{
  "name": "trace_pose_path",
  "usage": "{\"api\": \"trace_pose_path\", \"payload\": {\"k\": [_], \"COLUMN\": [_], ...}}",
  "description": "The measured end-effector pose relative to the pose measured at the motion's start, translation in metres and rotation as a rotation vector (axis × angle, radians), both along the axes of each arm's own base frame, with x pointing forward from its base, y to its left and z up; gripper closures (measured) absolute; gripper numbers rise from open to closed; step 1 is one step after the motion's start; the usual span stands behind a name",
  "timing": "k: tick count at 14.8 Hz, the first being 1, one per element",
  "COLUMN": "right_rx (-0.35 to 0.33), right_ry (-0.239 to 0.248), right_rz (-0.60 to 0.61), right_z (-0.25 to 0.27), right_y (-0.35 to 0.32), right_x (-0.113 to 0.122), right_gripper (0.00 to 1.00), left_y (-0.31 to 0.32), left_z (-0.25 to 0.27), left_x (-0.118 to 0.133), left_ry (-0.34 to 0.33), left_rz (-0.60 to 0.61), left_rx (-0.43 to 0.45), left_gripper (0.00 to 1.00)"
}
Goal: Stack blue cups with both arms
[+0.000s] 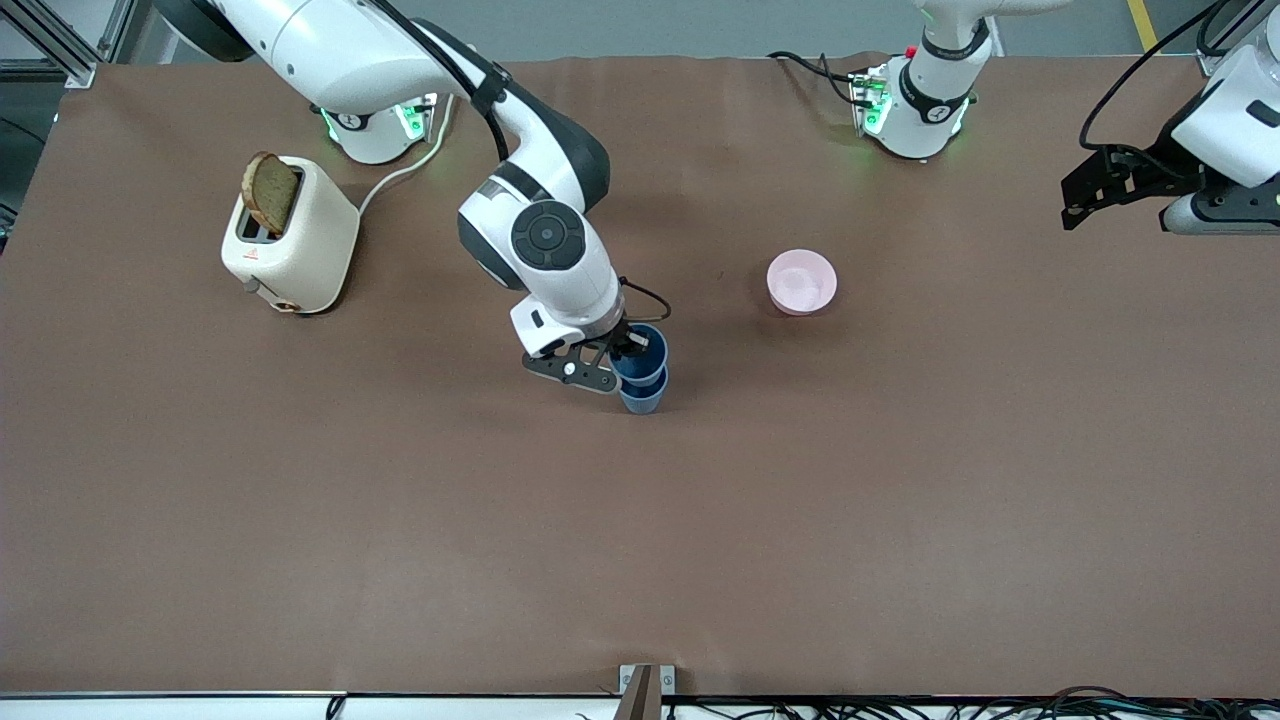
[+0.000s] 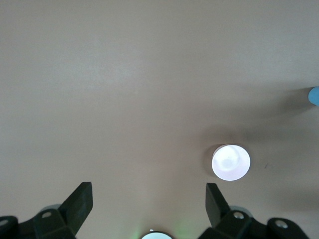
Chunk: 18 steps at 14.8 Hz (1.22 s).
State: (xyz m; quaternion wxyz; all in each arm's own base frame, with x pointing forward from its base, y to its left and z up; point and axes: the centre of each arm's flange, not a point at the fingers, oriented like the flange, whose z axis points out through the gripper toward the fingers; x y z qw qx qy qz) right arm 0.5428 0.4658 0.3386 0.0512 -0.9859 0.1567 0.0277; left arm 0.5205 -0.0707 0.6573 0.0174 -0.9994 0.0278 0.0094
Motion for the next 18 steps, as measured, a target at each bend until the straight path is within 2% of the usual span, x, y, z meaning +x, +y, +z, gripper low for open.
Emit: {"api": "trace_pose_path", "payload": {"k": [8, 12, 14, 18], "right_rx": [-0.009, -0.014, -0.013, -0.011], "right_ry": [-0.034, -0.029, -0.027, -0.030], "right_rz": [0.011, 0.014, 0.016, 0.016], "right_z": [-0.008, -0.014, -0.016, -0.014], "right_y": [-0.003, -0.002, -0.001, 0.000], "right_x": [0.007, 0.006, 0.005, 0.006], "right_gripper": [0.96, 0.89, 0.73, 0.34], "left_y": [0.004, 0.004, 0.004, 0.004], "left_z": [0.000, 0.000, 0.000, 0.001], "left_x": [0.001, 0.001, 0.001, 0.001], "left_ry": [-0.001, -0.001, -0.001, -0.006], "left_rz": [0.007, 0.007, 0.007, 0.007], "left_rx": [0.000, 0.000, 0.000, -0.001], "left_gripper": [0.00, 0.00, 0.00, 0.00]}}
